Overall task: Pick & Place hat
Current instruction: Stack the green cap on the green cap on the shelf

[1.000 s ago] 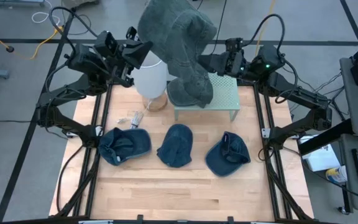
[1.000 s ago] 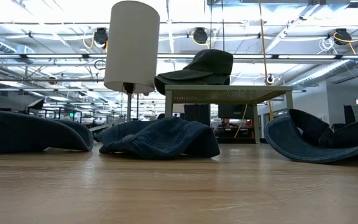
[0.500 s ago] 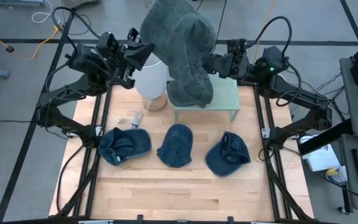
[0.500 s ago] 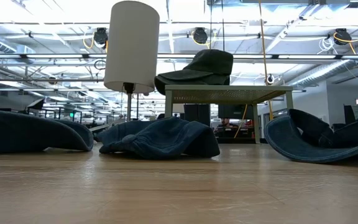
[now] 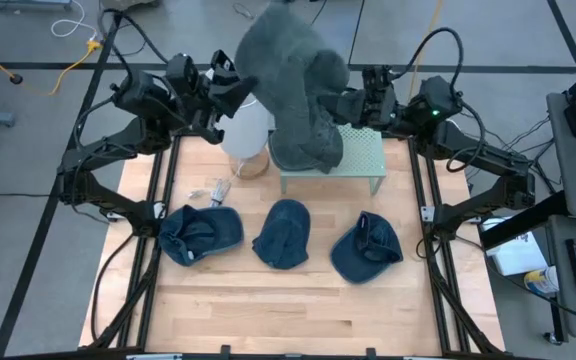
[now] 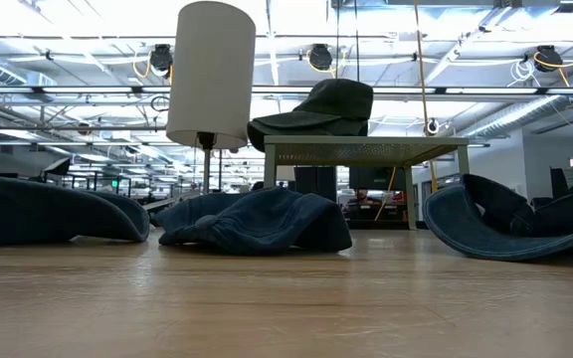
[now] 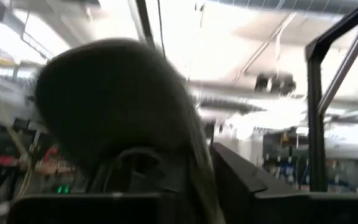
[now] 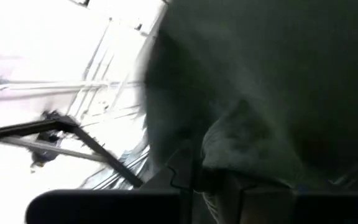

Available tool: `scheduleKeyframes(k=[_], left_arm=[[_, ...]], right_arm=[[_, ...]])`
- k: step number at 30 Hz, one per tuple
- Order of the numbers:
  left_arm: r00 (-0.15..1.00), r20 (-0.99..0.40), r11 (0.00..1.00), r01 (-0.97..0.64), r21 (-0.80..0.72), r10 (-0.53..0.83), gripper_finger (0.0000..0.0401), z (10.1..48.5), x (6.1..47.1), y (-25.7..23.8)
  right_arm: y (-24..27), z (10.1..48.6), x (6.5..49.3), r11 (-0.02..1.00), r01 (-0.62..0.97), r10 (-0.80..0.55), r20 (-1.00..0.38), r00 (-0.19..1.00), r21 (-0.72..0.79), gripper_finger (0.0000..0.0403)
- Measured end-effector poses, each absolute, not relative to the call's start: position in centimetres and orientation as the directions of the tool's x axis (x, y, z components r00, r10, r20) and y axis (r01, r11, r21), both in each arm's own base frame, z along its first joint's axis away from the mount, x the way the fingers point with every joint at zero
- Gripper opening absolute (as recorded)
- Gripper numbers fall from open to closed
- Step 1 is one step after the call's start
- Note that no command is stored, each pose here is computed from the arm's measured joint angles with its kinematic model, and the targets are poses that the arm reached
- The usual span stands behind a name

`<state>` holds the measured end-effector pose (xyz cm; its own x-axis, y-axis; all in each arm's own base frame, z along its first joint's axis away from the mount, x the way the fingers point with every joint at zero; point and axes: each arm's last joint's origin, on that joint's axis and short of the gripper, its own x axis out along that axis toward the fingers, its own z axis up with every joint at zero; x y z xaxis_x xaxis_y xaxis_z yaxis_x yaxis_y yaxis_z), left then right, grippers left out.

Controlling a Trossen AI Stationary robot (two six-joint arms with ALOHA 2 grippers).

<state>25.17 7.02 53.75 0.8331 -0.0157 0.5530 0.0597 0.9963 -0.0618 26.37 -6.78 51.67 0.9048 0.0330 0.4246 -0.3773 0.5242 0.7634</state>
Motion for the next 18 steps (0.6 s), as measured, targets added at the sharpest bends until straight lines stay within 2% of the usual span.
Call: scheduleKeyframes(k=[6, 11, 18], left_arm=[[0.937, 0.342, 0.990, -0.026, -0.140, 0.073, 0.0156, 52.7, 23.4, 7.2], [0.983, 0.153, 0.973, -0.062, -0.220, 0.097, 0.0203, 51.3, 22.6, 7.0], [0.994, -0.103, 0.914, 0.000, -0.406, -0.045, 0.0233, 48.9, 22.4, 5.3]], right_arm=[[-7.1, 53.0, 23.2, 0.516, -0.400, 0.065, 0.431, 0.900, 0.758, 0.0021], [-8.0, 52.9, 20.6, 0.478, -0.321, 0.062, 0.333, 0.941, 0.818, 0.0021], [-9.3, 52.6, 17.9, 0.463, -0.252, 0.098, 0.234, 0.967, 0.849, 0.0021]])
